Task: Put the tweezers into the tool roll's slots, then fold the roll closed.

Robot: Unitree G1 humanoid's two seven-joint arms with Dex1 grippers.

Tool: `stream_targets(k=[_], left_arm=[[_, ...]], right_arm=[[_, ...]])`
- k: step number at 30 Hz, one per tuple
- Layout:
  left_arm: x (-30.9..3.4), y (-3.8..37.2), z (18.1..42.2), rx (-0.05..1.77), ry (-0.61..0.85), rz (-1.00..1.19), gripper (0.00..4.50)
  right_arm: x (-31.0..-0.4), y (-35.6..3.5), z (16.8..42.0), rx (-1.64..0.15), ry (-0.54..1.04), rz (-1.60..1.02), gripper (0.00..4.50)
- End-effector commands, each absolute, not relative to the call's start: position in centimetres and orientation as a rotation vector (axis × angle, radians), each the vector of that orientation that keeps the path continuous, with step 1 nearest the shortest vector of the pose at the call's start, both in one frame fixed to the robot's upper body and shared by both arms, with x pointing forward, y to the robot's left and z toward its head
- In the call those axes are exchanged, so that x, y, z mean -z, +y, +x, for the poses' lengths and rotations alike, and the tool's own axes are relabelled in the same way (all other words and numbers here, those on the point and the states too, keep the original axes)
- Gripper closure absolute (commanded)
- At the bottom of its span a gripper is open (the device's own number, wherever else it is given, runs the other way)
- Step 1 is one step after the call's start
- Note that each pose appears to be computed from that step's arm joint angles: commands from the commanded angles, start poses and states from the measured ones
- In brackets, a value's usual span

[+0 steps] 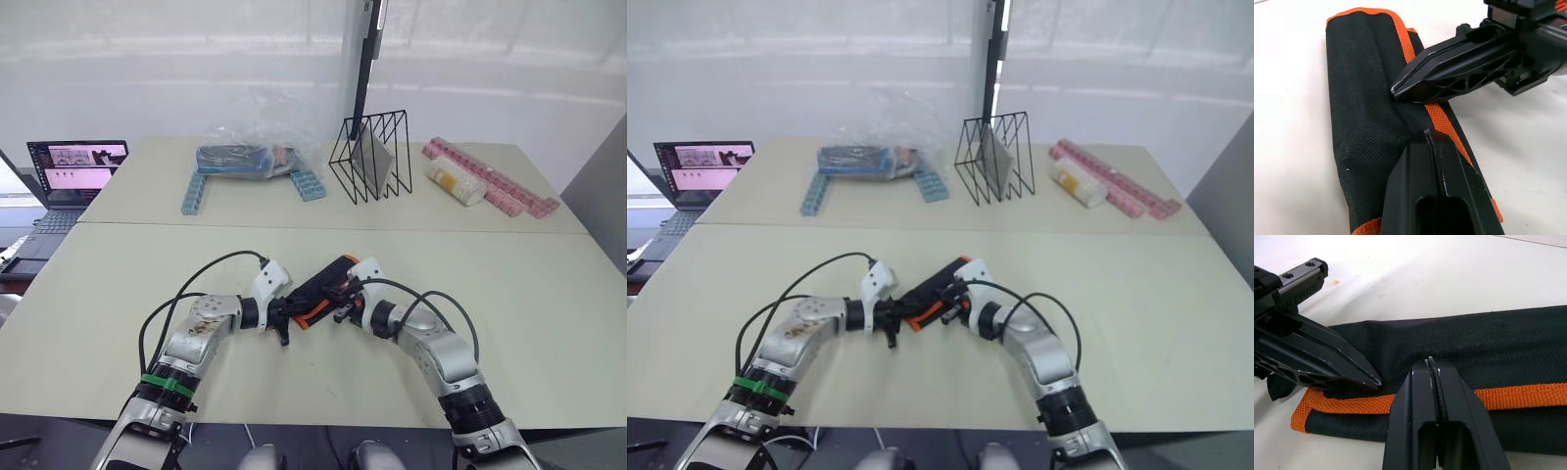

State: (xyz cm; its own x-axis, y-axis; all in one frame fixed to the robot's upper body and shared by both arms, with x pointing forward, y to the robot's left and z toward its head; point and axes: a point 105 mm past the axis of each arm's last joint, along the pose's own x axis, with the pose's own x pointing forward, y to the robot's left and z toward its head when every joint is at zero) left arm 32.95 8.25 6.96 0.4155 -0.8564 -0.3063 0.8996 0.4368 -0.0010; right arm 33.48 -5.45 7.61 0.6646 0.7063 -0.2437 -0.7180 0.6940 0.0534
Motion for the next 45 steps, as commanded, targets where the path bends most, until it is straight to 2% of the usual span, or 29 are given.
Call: stream_targets(k=[1,5,12,18,24,33,40,45], left_arm=[[-3.0,9.2,32.1,1.071,0.435,0.185,4.48],[-3.0,9.2,32.0,1.069,0.440,0.182,4.48],[-3.1,9.2,31.8,1.079,0.435,0.190,4.48],[-3.1,9.4,31.6,1.086,0.438,0.195,4.48],[-3.1,9.4,31.6,1.088,0.440,0.199,4.48],[-3.2,9.6,31.5,1.089,0.439,0.203,4.48],[-3.2,9.6,31.5,1.092,0.439,0.208,4.48],[-3.3,9.6,31.5,1.095,0.437,0.212,4.48]], right_arm=[[-7.0,-5.0,32.4,-0.846,0.263,-0.055,4.50],[-7.6,-4.4,32.0,-0.883,0.208,-0.121,4.50],[-5.6,-5.2,33.5,-0.781,0.277,-0.178,4.50],[-3.9,-7.9,34.7,-0.665,0.377,-0.157,4.50],[-3.7,-9.7,35.6,-0.602,0.390,-0.144,4.50],[-4.4,-11.6,37.3,-0.505,0.341,-0.124,4.50],[-6.3,-12.4,38.7,-0.430,0.270,-0.100,4.50],[-7.3,-12.0,39.0,-0.448,0.236,-0.092,4.50]])
